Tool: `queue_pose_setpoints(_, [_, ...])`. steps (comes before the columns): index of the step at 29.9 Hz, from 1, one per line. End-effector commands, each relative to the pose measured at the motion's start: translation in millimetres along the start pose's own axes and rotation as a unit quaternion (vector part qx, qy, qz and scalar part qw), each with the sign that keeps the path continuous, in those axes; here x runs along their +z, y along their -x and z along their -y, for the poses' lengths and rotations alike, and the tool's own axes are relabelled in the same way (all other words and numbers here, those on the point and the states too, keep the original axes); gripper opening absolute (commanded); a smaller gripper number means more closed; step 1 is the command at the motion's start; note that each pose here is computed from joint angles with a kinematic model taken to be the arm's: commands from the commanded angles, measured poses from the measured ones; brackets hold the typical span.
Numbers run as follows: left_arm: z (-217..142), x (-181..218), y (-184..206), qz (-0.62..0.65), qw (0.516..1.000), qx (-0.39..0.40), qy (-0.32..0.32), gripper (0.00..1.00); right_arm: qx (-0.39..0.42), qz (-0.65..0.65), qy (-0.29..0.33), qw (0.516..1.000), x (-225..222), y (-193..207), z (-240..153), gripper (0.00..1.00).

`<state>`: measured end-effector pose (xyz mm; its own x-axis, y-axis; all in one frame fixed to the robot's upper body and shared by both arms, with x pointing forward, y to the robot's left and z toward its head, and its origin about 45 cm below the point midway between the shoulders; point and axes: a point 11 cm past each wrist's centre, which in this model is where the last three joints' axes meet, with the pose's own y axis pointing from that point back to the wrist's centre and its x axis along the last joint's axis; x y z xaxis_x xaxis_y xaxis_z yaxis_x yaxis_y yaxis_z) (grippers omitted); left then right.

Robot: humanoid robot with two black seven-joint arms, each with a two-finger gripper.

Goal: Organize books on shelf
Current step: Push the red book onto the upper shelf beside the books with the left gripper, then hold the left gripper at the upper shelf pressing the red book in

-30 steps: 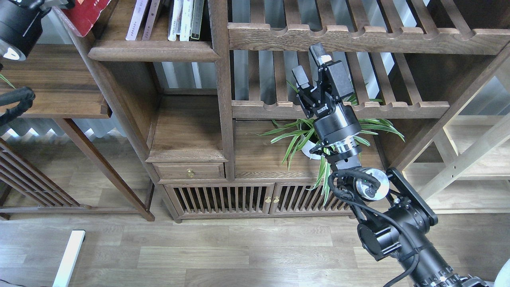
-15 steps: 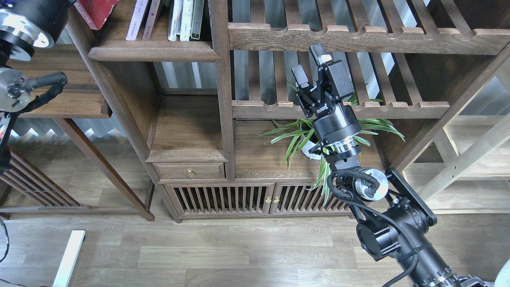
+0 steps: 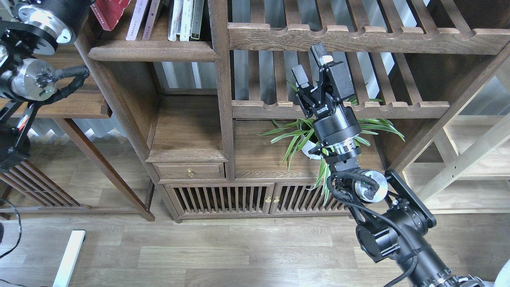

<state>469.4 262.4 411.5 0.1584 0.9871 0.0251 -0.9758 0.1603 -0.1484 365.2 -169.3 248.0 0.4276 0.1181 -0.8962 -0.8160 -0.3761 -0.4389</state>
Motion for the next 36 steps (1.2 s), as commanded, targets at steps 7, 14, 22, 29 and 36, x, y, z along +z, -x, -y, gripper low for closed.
queue_pose_setpoints(7, [26.9, -3.2, 9.0, 0.011, 1.000, 0.007, -0.009, 0.03, -0.004, 0.002, -0.001, 1.000, 0.7, -0.8, -4.4, 0.99])
queue_pose_setpoints(14, [38.7, -8.9, 9.6, 0.012, 1.000, 0.014, -0.012, 0.04, -0.006, 0.002, -0.001, 1.000, 1.0, 0.3, -4.0, 0.99])
queue_pose_setpoints(22, [42.6, -13.1, 0.2, 0.014, 0.999, 0.029, -0.013, 0.05, -0.006, 0.001, -0.002, 1.000, -0.5, 0.2, -4.8, 0.99])
queue_pose_setpoints(29, [49.4, -20.8, 0.5, 0.019, 0.999, 0.032, -0.020, 0.05, -0.007, 0.002, -0.001, 1.000, 0.6, 0.5, -4.6, 0.99])
queue_pose_setpoints(36, [60.2, -17.9, 5.7, 0.022, 0.999, 0.030, -0.021, 0.06, -0.010, 0.001, -0.002, 1.000, -0.3, 1.3, -4.7, 0.99])
